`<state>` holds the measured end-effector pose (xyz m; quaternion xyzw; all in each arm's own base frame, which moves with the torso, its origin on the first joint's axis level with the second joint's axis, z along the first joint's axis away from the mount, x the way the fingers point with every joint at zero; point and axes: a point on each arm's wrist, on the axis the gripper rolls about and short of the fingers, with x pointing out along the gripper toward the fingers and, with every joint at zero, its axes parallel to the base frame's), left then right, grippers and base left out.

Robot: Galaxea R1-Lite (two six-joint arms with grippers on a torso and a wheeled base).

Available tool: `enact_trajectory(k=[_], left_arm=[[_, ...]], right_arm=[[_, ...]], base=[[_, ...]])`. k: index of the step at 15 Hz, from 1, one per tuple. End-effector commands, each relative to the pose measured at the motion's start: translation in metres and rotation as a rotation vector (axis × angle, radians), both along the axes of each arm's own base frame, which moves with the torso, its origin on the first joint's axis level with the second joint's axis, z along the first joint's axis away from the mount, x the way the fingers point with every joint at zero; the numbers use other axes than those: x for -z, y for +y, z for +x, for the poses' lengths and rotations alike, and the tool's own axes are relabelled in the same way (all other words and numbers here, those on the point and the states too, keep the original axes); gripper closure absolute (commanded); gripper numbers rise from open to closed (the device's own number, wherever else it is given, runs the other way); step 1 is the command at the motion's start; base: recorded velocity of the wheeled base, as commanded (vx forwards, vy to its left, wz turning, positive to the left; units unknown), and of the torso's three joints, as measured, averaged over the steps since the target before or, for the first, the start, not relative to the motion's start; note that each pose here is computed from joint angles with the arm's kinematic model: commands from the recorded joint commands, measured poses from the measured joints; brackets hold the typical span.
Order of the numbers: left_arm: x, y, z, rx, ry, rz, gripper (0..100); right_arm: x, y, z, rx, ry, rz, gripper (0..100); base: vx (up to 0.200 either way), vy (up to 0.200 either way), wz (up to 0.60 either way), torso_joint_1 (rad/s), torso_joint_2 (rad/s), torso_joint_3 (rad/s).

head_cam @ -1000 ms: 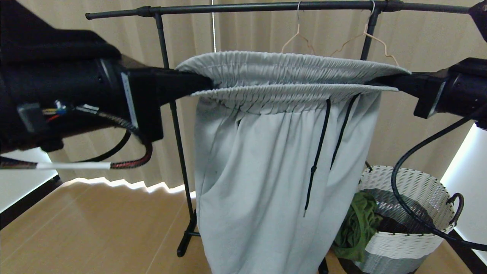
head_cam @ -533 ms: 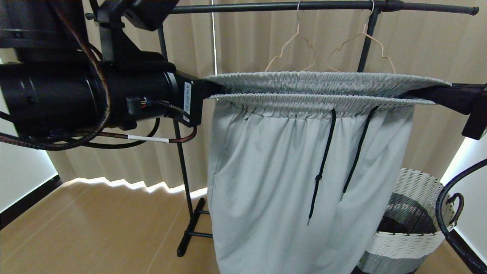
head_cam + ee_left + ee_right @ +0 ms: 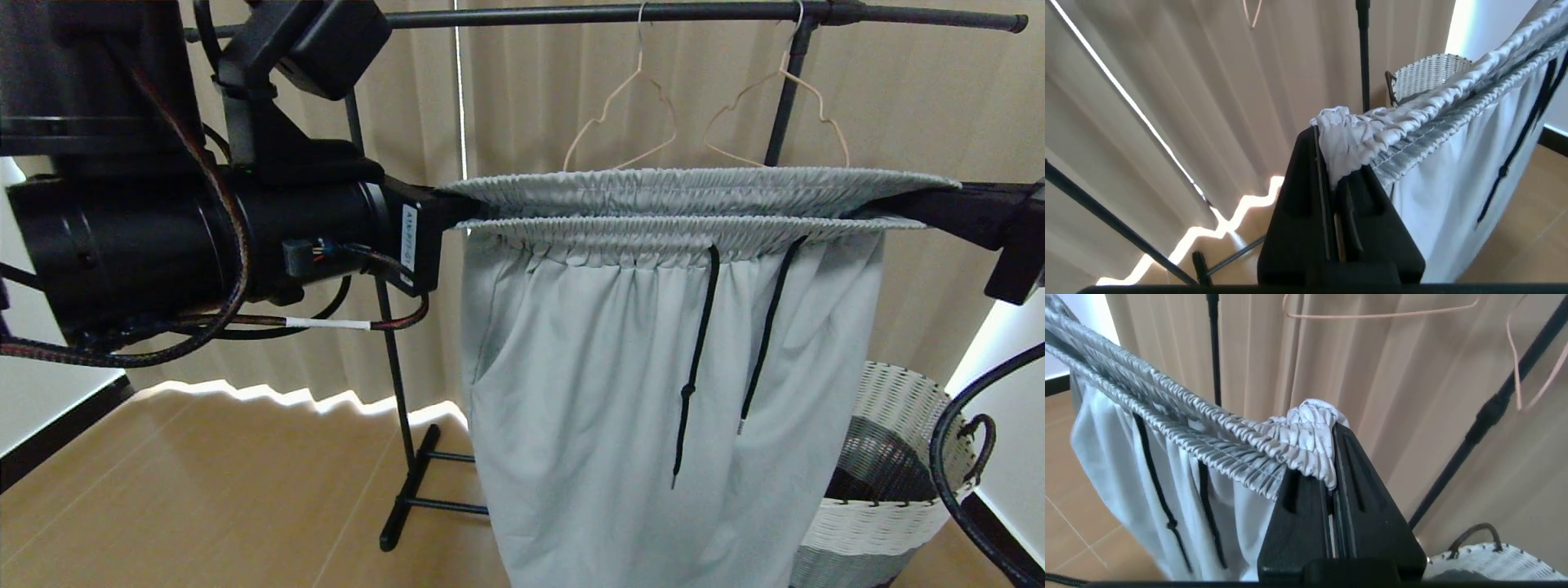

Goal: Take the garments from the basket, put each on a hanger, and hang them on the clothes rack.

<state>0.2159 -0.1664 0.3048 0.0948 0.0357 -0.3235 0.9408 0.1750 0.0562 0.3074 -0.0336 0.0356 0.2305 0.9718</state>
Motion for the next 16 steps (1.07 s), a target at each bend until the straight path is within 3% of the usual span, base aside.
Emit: enact_trajectory(k=[1, 11, 12, 16], left_arm=[[0.0, 0.001, -0.002, 0.001, -0.004, -0.003, 100], [-0.01, 0.003, -0.007, 0.007, -0.067, -0.056, 100], [-0.008, 0.003, -0.007, 0.004, -0.062, -0.053, 100], [-0.002, 0.009, -0.005, -0.062, -0.052, -0.033, 100]], right_arm=[[-0.001, 0.001, 0.002, -0.005, 0.002, 0.001, 100], [0.001, 0.001, 0.001, -0.006, -0.002, 0.004, 100], [0.001, 0.001, 0.001, -0.009, 0.0, 0.003, 0], [0.004, 0.006, -0.006, -0.048, -0.01, 0.018, 0]], base=[[0.0, 0.0, 0.0, 0.0, 0.0, 0.0], [0.0, 0.0, 0.0, 0.0, 0.0, 0.0], [0.0, 0.0, 0.0, 0.0, 0.0, 0.0], [0.0, 0.0, 0.0, 0.0, 0.0, 0.0]])
